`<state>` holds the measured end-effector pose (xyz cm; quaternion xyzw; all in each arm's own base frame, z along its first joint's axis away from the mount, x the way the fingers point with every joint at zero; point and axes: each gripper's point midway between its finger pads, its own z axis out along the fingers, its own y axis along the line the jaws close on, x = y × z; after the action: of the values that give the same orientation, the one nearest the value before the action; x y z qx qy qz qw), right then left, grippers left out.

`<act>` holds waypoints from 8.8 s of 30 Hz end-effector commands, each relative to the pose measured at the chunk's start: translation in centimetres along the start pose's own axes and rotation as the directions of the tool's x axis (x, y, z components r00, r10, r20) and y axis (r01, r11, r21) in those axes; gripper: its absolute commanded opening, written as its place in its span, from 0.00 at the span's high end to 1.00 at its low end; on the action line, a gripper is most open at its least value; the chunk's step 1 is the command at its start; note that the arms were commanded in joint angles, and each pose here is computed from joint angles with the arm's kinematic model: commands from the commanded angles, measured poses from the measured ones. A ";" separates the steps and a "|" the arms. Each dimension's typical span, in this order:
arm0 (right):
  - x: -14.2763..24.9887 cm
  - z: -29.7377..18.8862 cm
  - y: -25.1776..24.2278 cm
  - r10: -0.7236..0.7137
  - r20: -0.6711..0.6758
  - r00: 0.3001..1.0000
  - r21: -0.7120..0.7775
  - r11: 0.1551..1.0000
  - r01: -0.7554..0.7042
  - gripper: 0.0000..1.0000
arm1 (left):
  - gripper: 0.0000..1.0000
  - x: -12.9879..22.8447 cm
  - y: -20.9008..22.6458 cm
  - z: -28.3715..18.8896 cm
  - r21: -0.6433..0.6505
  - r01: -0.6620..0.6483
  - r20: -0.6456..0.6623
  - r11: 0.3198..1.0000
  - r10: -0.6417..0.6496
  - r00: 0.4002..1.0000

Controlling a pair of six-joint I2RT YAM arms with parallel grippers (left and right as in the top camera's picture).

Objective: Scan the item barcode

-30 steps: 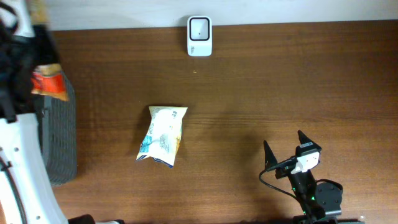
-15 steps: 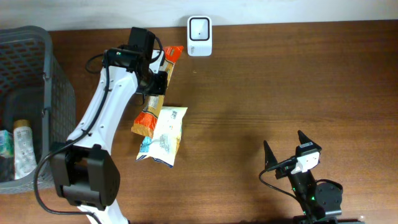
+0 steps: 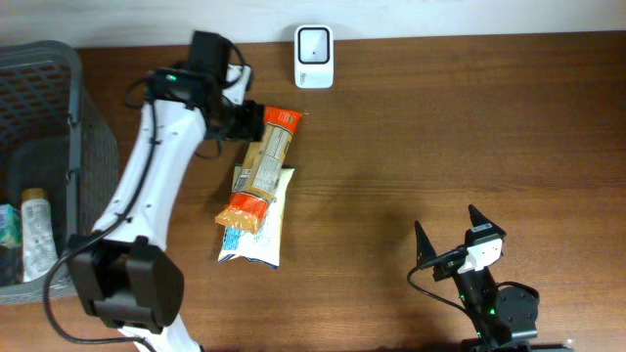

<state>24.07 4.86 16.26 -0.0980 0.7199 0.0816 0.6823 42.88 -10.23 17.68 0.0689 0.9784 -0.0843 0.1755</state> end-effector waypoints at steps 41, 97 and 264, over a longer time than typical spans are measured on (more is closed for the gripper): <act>0.3 0.0 -0.1 0.006 -0.008 1.000 0.007 1.000 -0.006 0.01 | 0.29 7.3 19.9 -8.8 -0.393 0.075 0.078 0.917 -0.048 0.996; 0.3 0.0 -0.1 0.006 -0.008 1.000 0.007 1.000 -0.006 0.01 | 0.76 28.1 45.6 -2.6 -0.649 0.443 -0.060 0.618 -0.622 0.781; 0.3 0.0 -0.1 0.006 -0.008 1.000 0.007 1.000 -0.006 0.01 | 0.01 3.7 23.7 -8.3 -0.339 0.252 0.176 0.906 -0.202 0.963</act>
<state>24.11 4.75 16.21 -0.0957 0.7209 0.0792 0.6818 40.51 14.79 20.59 -0.0893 0.9640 0.0769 0.2383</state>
